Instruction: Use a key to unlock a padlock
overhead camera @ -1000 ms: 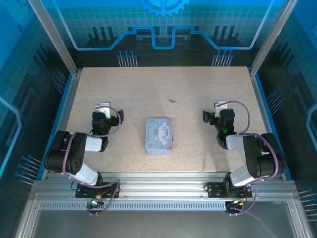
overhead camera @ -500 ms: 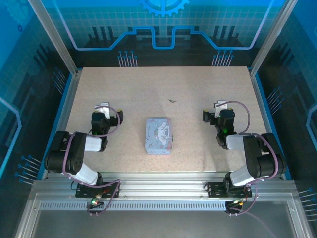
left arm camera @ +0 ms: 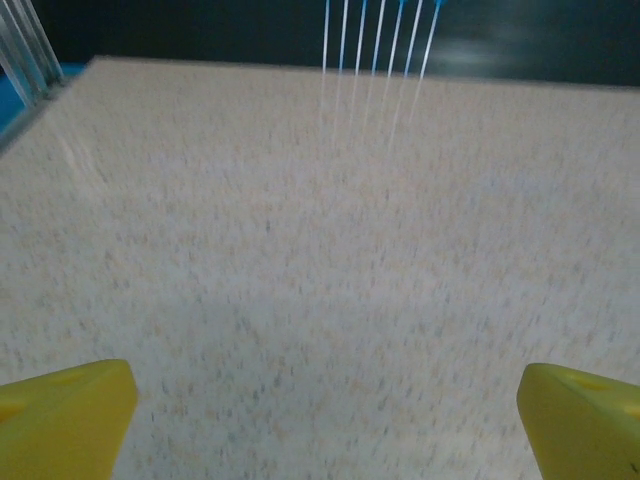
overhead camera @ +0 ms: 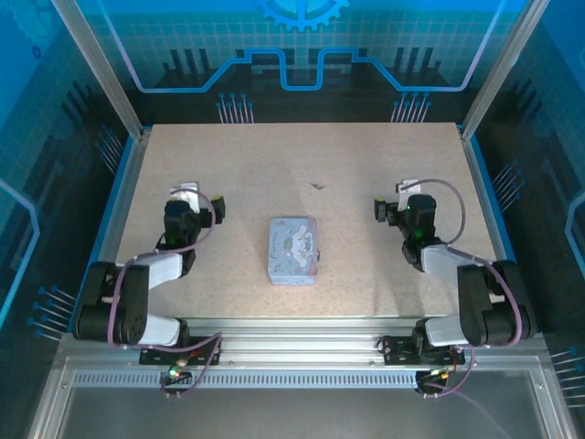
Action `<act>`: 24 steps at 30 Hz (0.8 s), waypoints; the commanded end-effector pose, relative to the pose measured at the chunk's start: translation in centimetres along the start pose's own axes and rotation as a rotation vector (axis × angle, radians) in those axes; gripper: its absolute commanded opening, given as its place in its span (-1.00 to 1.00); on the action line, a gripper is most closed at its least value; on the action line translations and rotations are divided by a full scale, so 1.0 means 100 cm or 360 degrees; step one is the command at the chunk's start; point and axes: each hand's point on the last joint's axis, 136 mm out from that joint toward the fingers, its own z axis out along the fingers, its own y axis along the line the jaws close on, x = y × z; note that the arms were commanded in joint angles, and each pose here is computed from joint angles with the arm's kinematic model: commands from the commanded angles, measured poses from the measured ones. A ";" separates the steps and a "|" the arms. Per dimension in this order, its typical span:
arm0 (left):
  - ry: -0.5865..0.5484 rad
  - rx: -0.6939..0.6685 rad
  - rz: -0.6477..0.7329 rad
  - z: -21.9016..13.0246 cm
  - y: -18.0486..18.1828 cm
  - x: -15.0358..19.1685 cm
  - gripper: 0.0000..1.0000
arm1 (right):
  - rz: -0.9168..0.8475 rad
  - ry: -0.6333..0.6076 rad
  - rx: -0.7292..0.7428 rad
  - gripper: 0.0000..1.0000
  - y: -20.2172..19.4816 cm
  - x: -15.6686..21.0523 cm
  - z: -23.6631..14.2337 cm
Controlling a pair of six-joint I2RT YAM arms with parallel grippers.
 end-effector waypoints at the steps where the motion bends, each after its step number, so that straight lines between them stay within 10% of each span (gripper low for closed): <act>1: 0.0039 -0.0063 -0.0145 -0.011 0.005 -0.027 0.98 | 0.0066 0.0027 -0.0100 0.99 0.004 -0.021 -0.011; 9: 0.0069 0.0216 -0.0988 -0.053 -0.022 -0.051 0.98 | 0.0498 0.0165 -0.0426 1.00 0.036 -0.056 -0.035; 24: 0.0899 0.0633 -0.0976 -0.153 -0.112 0.060 0.72 | 0.0684 0.0735 -0.1192 0.82 0.138 -0.044 -0.028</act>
